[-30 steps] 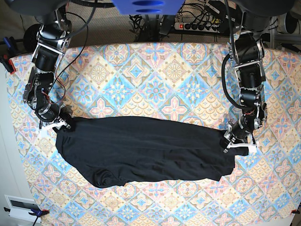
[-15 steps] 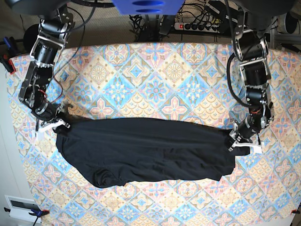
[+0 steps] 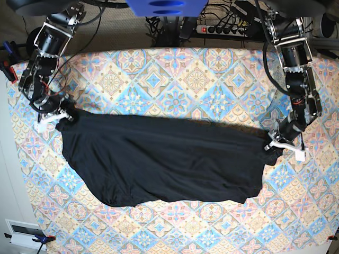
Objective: Layout the t-shirt on the table in an organized manner, then fold the t-shirt properly
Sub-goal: 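Lift the shirt with both grippers and swing it outward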
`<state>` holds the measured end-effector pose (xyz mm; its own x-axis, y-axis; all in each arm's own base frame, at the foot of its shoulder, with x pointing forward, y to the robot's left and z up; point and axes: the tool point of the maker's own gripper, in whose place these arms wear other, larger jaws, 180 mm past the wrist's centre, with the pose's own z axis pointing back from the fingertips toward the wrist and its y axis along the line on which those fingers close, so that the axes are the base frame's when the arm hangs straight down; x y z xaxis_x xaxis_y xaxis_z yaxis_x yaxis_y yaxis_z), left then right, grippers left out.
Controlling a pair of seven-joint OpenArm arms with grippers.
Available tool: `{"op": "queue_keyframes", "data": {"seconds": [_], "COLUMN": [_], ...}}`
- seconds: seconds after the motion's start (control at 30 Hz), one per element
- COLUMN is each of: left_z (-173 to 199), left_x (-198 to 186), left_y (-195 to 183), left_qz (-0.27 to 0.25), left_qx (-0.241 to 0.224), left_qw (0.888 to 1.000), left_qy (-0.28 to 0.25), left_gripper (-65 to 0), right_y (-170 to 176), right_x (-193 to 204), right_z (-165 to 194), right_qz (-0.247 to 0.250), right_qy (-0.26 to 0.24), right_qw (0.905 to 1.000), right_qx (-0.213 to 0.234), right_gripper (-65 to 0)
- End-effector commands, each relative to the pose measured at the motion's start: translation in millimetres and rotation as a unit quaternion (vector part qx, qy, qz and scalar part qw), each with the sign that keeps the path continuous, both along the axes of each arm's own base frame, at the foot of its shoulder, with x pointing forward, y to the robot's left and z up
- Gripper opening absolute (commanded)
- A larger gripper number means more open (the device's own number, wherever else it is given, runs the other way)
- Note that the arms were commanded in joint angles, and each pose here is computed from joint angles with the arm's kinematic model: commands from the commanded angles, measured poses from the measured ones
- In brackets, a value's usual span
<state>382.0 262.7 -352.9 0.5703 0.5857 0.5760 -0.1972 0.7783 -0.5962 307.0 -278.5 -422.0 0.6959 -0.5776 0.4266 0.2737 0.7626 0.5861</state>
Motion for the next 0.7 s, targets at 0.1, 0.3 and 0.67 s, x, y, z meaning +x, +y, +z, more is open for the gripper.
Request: {"op": "queue_keyframes", "data": {"seconds": [0.1, 0.3, 0.67], "left_z": [17, 28, 38], "left_x": [-10, -39, -73], "left_y": [27, 43, 39], "left_qz": [0.017, 0.024, -0.004], "left_qx": [0.003, 0.017, 0.036], "left_qw": [1.0, 1.0, 0.999], "left_qy": [-0.002, 0.002, 0.004], "left_gripper": [-65.0, -65.0, -65.0], "right_y": [-19, -14, -14], "right_x": [-9, -31, -83], "right_z": [3, 13, 21], "right_qz": [-0.017, -0.007, 0.007], "right_qy": [-0.004, -0.02, -0.01], "right_qw": [0.9997, 0.9996, 0.999], "right_qx": [-0.015, -0.016, -0.042], "right_gripper": [-65.0, -65.0, -65.0]}}
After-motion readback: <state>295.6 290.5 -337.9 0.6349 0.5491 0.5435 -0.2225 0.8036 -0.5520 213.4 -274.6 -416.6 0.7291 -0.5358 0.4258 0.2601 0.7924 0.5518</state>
